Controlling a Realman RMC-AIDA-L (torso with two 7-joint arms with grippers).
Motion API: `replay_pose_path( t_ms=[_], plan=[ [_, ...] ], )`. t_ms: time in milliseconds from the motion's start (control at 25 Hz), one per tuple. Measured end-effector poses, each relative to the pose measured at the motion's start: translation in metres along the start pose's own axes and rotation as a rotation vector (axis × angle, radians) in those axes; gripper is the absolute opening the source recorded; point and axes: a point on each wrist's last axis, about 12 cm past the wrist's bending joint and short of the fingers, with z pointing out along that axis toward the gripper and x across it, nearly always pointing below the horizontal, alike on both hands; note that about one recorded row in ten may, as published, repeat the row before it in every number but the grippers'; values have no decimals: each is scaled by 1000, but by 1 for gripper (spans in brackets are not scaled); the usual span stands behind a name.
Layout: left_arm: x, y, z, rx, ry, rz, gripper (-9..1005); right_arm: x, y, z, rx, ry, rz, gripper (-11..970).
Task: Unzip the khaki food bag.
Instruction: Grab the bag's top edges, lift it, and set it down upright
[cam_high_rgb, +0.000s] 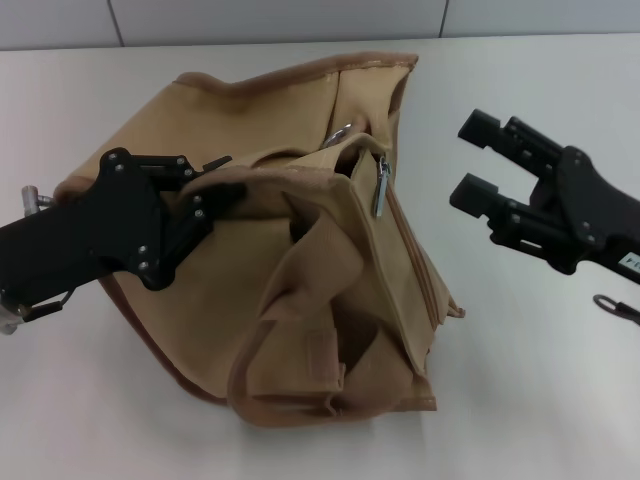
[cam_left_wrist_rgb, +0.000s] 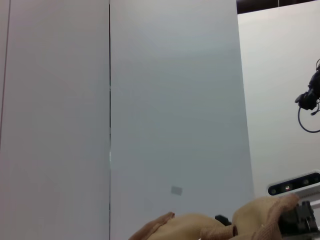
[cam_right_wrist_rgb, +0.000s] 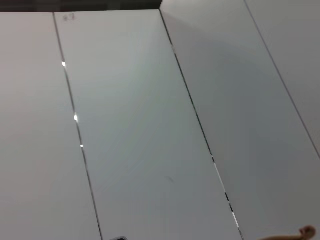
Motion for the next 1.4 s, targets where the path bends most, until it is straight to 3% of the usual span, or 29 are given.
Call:
replay_pose_path(
  t_ms=[440,720,920,1400],
  plan=[
    [6,2,7,-10,4,18,56,18,9,6,29,-36,34,692],
    [9,-2,10,-8,-8,26,56,34,12,9,110,-41,66,685],
    [11,-4,10,-7,-12,35,56,41,14,13,132,-45,108,444],
    [16,-3,11,-56,-11,54,56,50,24,13,141,-66,182,381]
  ],
)
